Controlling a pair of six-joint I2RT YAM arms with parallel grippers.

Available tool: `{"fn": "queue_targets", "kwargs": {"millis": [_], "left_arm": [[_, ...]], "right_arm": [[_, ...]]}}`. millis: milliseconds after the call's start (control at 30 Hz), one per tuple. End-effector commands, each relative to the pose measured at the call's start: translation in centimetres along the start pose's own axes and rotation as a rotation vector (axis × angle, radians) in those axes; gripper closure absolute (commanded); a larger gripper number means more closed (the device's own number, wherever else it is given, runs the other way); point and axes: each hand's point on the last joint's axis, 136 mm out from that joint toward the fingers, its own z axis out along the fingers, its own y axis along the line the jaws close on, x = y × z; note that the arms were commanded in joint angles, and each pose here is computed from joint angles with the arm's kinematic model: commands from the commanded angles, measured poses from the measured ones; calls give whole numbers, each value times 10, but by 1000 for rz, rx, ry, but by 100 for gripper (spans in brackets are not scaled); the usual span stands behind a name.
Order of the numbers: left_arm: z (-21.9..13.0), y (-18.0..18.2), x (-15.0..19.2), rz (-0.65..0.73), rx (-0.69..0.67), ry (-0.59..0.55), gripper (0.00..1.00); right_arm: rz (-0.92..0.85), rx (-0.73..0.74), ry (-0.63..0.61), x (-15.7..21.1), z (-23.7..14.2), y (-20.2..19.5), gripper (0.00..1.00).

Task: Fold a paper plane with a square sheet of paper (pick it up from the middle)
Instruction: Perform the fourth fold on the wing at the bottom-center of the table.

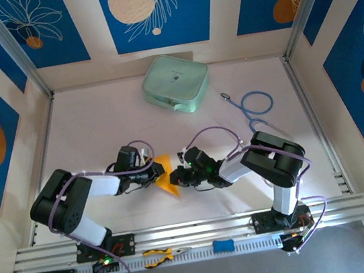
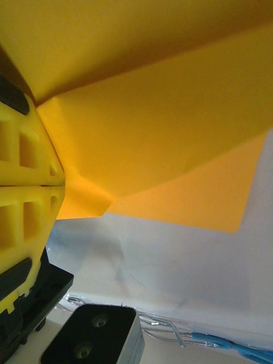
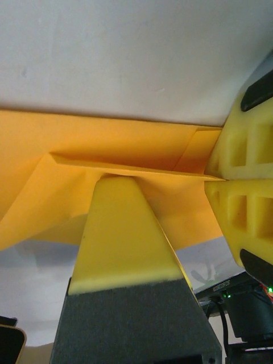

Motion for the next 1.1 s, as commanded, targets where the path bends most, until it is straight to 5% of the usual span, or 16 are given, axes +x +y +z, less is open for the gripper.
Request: {"fn": "queue_targets", "kwargs": {"millis": [0,267,500,733,1067], "left_arm": [[6,-7,1,6,27,17,92],[6,-5,2,-1,22,17,92],[-28,-7,-6,64,-55,-114,76],[-31,21,11,-15,-166,-54,90],[-34,44,29,-51,-218,-21,97]], "right_arm": [[31,89,40,16,5,-28,95],[23,104,39,16,2,-28,95],[6,108,48,15,-2,-28,95],[10,105,56,17,-1,-29,95],[15,103,61,19,0,-29,95]]}}
